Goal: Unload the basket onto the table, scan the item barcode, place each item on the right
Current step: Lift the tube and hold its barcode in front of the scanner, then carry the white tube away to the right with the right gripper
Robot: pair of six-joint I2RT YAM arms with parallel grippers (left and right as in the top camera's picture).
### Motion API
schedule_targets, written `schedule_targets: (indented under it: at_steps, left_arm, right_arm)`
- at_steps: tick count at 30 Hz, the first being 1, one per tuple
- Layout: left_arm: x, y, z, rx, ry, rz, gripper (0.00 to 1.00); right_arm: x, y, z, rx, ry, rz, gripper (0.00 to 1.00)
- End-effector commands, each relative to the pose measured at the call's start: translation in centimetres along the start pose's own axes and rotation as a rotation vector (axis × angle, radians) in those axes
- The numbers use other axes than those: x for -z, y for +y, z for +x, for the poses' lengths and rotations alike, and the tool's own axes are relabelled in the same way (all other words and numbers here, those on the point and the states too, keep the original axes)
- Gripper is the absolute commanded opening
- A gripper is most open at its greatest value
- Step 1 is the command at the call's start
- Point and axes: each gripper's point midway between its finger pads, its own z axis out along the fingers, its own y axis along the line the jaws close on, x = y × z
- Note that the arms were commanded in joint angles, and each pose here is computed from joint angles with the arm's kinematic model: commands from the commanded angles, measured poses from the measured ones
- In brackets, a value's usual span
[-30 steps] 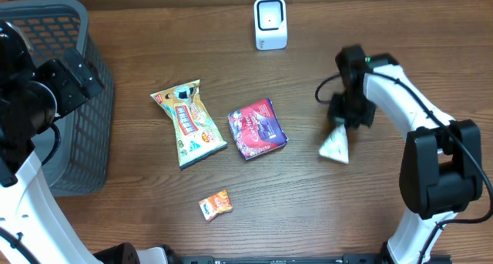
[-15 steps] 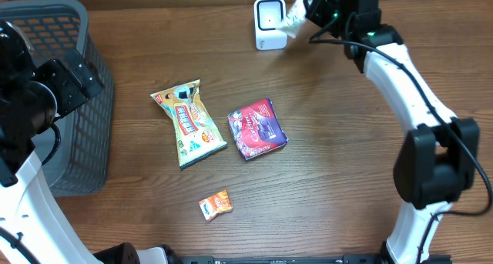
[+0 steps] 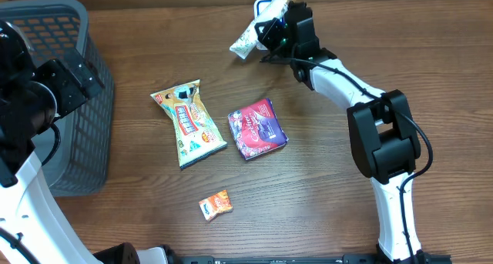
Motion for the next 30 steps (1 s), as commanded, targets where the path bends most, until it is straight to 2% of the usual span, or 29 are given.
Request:
schedule_targets:
  at_steps: [1, 6, 8, 12, 16, 18, 21, 22, 23, 25, 30]
  left_arm:
    - [0.2, 0.3, -0.2, 0.018, -0.011, -0.011, 1.0]
    - [0.2, 0.3, -0.2, 0.018, -0.011, -0.011, 1.0]
    - [0.2, 0.3, -0.2, 0.018, -0.011, -0.011, 1.0]
    - [0.2, 0.3, -0.2, 0.018, -0.011, -0.011, 1.0]
    - [0.2, 0.3, -0.2, 0.018, -0.011, -0.011, 1.0]
    - [0.2, 0.3, -0.2, 0.018, -0.011, -0.011, 1.0]
    - [0.2, 0.3, -0.2, 0.018, -0.011, -0.011, 1.0]
    - [0.2, 0.3, -0.2, 0.018, -0.011, -0.011, 1.0]
    - [0.2, 0.3, -0.2, 0.018, -0.01, -0.01, 1.0]
    - [0.2, 0.3, -0.2, 0.018, -0.011, -0.011, 1.0]
    - [0.2, 0.3, -0.2, 0.018, -0.011, -0.011, 1.0]
  right_arm:
    - [2.1, 5.9, -4.9, 0.059, -0.085, -0.103, 0.04]
    - [3.9, 8.1, -8.3, 0.161, -0.119, -0.054, 0.04]
    - [5.4, 8.1, -10.8, 0.173, -0.161, 0.029, 0.04]
    - [10.7, 7.4, -16.6, 0.234, -0.24, 0.211, 0.04]
    - [18.1, 3.6, -21.8, 0.144, -0.323, 0.429, 0.04]
    - [23.7, -0.3, -24.6, 0.055, -0.356, 0.564, 0.04]
    - [29.4, -6.5, -26.2, -0.064, -0.344, 0.723, 0.04]
    - [32.8, -10.6, -26.5, -0.146, -0.326, 0.826, 0.04]
    - [37.0, -15.7, -26.6, -0.252, -0.31, 0.956, 0.04]
    - [41.5, -21.1, -26.4, -0.372, -0.301, 1.07, 0.04]
    - [48.3, -30.1, -24.8, -0.584, -0.285, 1.202, 0.04]
